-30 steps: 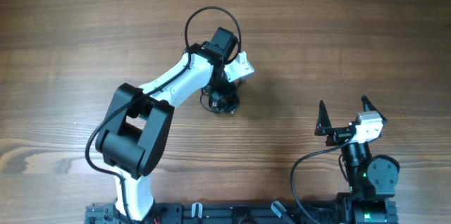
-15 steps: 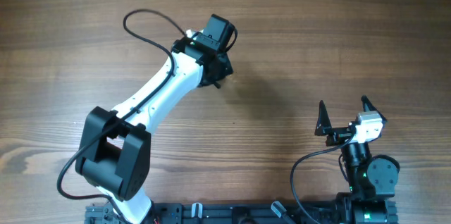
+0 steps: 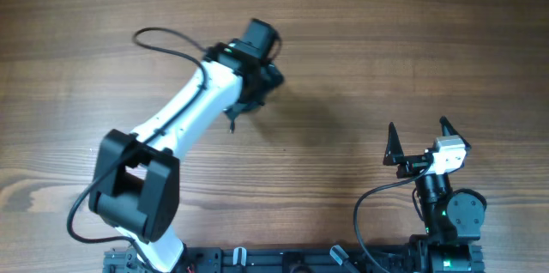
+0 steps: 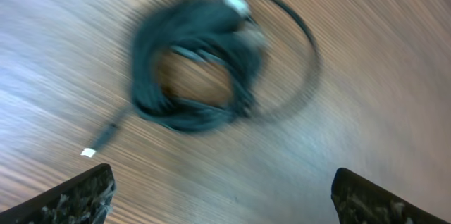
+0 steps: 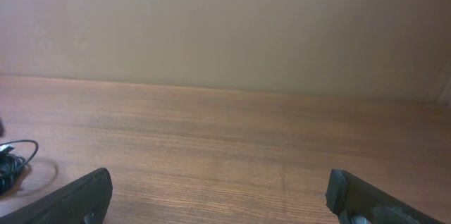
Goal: Untangle cables
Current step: 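Grasp the black cable coil with the left gripper and lift it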
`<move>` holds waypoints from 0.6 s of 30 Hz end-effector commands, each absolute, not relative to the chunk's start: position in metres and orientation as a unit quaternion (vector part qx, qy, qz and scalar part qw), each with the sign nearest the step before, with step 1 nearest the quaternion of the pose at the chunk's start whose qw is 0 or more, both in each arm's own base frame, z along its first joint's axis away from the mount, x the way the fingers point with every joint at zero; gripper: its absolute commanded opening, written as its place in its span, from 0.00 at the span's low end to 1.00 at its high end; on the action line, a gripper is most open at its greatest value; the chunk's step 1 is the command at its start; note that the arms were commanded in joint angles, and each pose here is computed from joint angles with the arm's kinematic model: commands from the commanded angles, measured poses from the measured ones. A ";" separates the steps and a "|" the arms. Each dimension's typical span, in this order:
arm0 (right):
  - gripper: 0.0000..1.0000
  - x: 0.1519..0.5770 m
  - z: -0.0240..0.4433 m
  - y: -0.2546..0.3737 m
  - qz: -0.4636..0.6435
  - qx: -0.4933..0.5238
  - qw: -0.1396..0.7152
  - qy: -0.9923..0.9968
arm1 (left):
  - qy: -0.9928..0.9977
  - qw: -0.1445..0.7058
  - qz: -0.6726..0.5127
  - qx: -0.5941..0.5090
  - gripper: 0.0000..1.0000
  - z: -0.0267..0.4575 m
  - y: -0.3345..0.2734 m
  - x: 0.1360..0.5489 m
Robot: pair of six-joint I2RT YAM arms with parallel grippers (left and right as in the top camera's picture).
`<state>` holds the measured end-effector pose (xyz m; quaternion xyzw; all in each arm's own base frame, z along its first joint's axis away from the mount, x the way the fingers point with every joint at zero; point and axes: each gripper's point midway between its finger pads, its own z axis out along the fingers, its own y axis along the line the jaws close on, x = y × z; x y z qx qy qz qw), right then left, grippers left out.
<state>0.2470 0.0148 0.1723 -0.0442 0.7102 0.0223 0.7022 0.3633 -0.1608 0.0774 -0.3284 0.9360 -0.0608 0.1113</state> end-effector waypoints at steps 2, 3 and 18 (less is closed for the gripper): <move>1.00 0.247 0.174 0.012 0.012 -0.044 0.705 0.708 | 0.902 0.112 -0.068 -0.411 0.96 0.077 -0.136 0.372; 1.00 0.247 0.174 0.012 0.012 -0.044 0.705 0.708 | 0.905 0.107 -0.062 -0.408 0.83 0.073 -0.137 0.368; 1.00 0.247 0.174 0.012 0.012 -0.044 0.705 0.708 | 0.895 0.135 -0.015 -0.425 0.43 0.022 -0.103 0.359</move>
